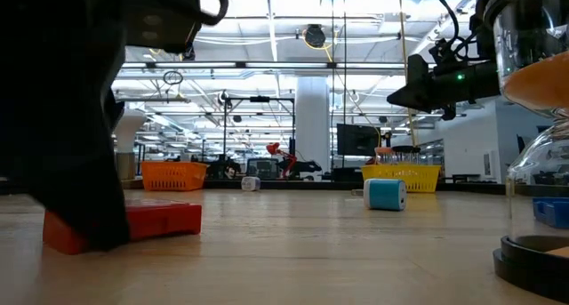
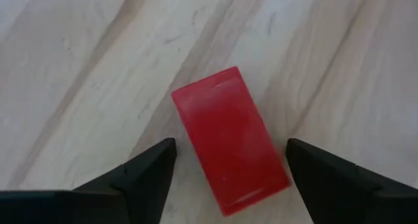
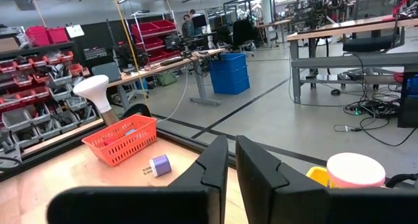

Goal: Pick & Place Office items
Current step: Put the red digital clock into the orange bin

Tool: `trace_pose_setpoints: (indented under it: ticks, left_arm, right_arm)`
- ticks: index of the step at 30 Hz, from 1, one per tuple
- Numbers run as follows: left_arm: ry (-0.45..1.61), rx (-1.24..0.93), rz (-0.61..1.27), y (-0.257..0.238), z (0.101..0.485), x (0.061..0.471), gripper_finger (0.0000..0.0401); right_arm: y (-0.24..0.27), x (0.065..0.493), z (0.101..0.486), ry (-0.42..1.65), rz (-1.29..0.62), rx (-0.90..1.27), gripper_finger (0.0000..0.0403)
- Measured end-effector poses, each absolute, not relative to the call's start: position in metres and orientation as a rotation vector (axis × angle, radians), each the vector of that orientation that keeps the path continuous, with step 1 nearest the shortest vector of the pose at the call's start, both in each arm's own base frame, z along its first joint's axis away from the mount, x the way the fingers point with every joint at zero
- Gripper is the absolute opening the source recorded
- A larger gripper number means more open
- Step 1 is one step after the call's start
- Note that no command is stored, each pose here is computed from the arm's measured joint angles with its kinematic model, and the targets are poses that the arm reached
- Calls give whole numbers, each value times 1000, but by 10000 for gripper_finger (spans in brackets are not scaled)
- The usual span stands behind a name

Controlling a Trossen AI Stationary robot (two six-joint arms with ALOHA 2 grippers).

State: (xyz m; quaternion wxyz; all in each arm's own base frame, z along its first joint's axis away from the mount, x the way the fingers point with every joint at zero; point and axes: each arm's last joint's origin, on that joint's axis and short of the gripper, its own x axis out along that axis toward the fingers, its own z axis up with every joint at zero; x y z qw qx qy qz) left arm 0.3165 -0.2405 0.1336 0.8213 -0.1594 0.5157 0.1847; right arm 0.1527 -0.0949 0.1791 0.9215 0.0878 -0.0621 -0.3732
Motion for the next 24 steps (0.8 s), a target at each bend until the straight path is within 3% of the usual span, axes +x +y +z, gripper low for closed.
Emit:
trace_pose_setpoints:
  ticks: [13, 18, 24]
  left_arm:
    - [1143, -138, 417, -230, 135, 309, 156]
    - [1159, -9, 561, -210, 157, 294, 155]
    - [1112, 58, 675, -172, 211, 273, 155]
  right_arm:
    - [-95, 153, 179, -127, -767, 180, 22]
    - [-95, 153, 179, -127, -767, 181, 19]
    - [-95, 153, 179, -127, -767, 180, 18]
